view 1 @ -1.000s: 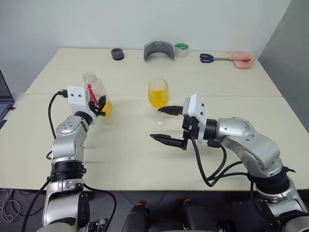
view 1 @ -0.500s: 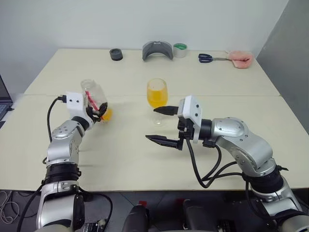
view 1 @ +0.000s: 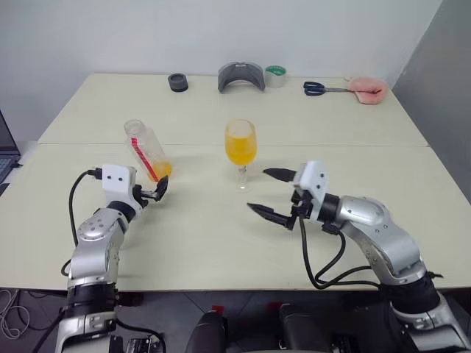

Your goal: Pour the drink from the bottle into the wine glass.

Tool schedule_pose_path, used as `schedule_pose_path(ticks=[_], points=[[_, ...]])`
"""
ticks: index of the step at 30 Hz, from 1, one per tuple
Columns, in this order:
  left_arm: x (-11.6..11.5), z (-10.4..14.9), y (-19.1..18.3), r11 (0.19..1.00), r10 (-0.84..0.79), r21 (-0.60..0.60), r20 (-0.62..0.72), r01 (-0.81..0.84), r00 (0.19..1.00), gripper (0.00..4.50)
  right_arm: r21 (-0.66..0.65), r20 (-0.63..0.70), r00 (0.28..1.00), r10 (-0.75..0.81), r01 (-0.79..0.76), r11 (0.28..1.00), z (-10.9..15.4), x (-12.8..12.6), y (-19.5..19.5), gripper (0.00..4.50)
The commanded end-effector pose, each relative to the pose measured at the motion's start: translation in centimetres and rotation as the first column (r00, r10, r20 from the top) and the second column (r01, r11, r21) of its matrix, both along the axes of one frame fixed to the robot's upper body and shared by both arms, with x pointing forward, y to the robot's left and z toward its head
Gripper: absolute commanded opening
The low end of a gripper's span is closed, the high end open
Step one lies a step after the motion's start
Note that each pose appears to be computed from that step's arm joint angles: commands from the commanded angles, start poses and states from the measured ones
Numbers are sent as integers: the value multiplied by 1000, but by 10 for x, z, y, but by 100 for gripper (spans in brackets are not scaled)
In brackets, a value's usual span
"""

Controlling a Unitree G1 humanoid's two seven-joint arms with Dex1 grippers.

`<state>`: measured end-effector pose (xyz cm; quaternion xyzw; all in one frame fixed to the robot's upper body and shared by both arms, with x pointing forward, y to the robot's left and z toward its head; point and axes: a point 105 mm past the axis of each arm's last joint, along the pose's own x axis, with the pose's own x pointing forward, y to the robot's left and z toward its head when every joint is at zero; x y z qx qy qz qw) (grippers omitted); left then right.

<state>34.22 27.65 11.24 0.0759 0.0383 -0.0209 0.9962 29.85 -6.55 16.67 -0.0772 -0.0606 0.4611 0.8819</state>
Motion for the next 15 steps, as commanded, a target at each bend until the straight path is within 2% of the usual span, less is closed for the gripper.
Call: schedule_pose_path(ticks=[1, 4, 7, 15], points=[[-14, 25, -1, 998, 48, 25, 108, -51, 993, 449, 119, 50, 986, -160, 153, 981, 9, 7, -19, 450], [-26, 23, -3, 997, 76, -19, 122, -74, 990, 449, 155, 29, 955, -297, 289, 945, -13, 13, -35, 450], [-34, 13, -5, 993, 107, -51, 89, -103, 990, 449, 105, 54, 935, -352, 345, 933, -38, 14, -38, 450], [-42, 17, -18, 994, 95, -73, 131, -86, 987, 449, 171, 37, 912, -409, 397, 902, -39, 20, -40, 450]])
